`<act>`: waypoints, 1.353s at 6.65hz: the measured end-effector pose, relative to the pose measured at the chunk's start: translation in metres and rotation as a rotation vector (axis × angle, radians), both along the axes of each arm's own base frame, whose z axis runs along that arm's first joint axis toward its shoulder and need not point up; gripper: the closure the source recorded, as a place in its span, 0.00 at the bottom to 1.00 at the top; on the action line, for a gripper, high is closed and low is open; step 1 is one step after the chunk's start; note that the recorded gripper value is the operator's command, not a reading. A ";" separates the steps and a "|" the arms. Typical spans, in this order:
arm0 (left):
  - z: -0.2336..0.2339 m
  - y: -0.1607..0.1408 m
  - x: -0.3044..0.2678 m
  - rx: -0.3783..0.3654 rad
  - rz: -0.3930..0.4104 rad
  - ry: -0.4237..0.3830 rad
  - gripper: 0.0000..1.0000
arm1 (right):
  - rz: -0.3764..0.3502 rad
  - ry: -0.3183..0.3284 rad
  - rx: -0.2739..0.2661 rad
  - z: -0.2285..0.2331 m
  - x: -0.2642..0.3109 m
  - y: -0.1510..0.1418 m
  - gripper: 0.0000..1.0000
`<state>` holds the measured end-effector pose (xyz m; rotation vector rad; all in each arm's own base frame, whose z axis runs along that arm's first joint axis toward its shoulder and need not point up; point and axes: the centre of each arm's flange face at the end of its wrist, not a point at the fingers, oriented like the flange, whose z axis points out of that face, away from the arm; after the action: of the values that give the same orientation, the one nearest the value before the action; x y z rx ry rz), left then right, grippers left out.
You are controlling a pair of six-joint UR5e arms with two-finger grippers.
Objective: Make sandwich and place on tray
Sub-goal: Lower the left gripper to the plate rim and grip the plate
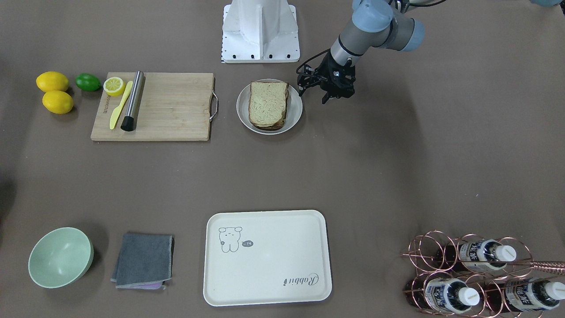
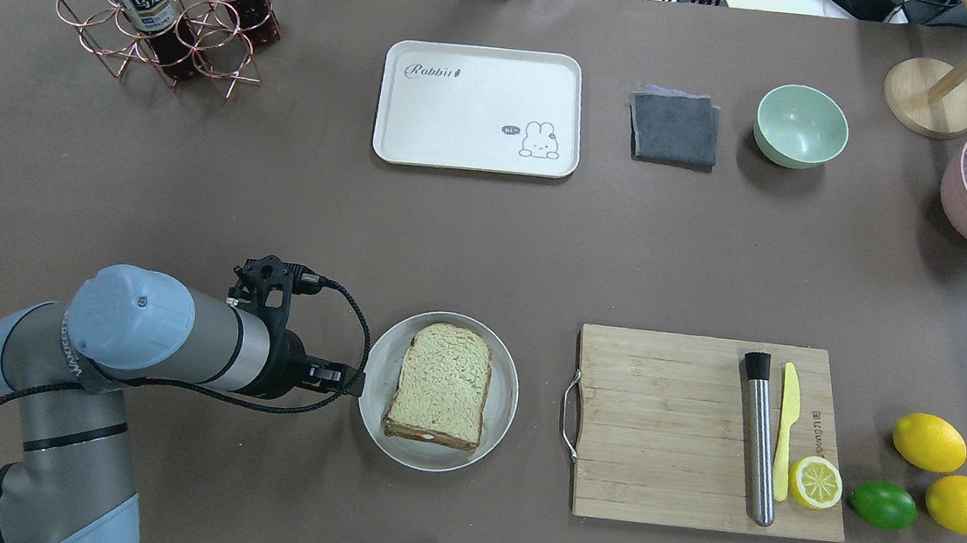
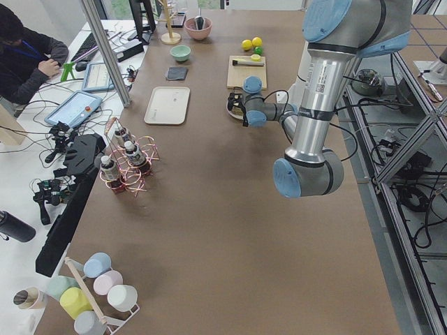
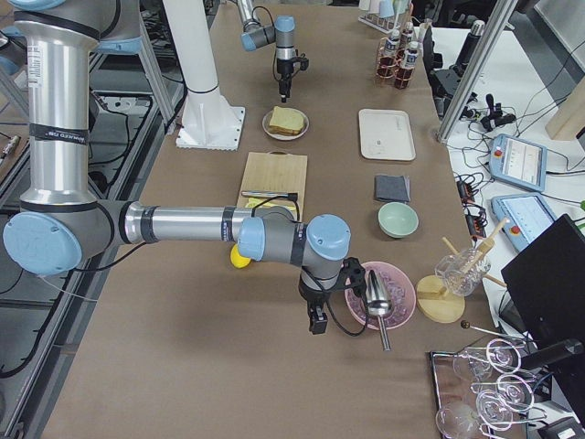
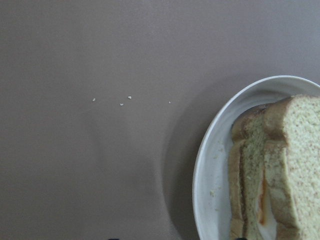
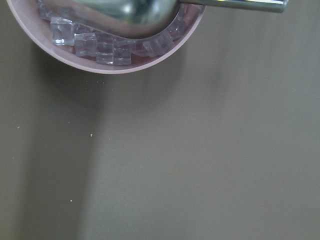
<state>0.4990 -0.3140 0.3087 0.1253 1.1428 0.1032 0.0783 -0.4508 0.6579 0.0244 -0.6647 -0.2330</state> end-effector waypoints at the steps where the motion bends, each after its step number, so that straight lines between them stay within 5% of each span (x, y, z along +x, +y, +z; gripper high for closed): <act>1: 0.002 -0.001 0.004 0.003 0.000 0.007 0.37 | -0.001 0.001 0.001 0.000 0.000 0.000 0.00; 8: 0.000 -0.012 0.027 -0.035 -0.023 0.041 0.49 | -0.001 0.003 -0.001 0.001 0.000 0.000 0.00; 9: 0.001 -0.013 0.030 -0.036 -0.023 0.038 0.59 | -0.001 0.003 -0.001 0.002 0.000 0.000 0.00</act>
<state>0.5289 -0.3269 0.3098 0.1089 1.1807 0.0601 0.0786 -0.4506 0.6595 0.0224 -0.6616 -0.2337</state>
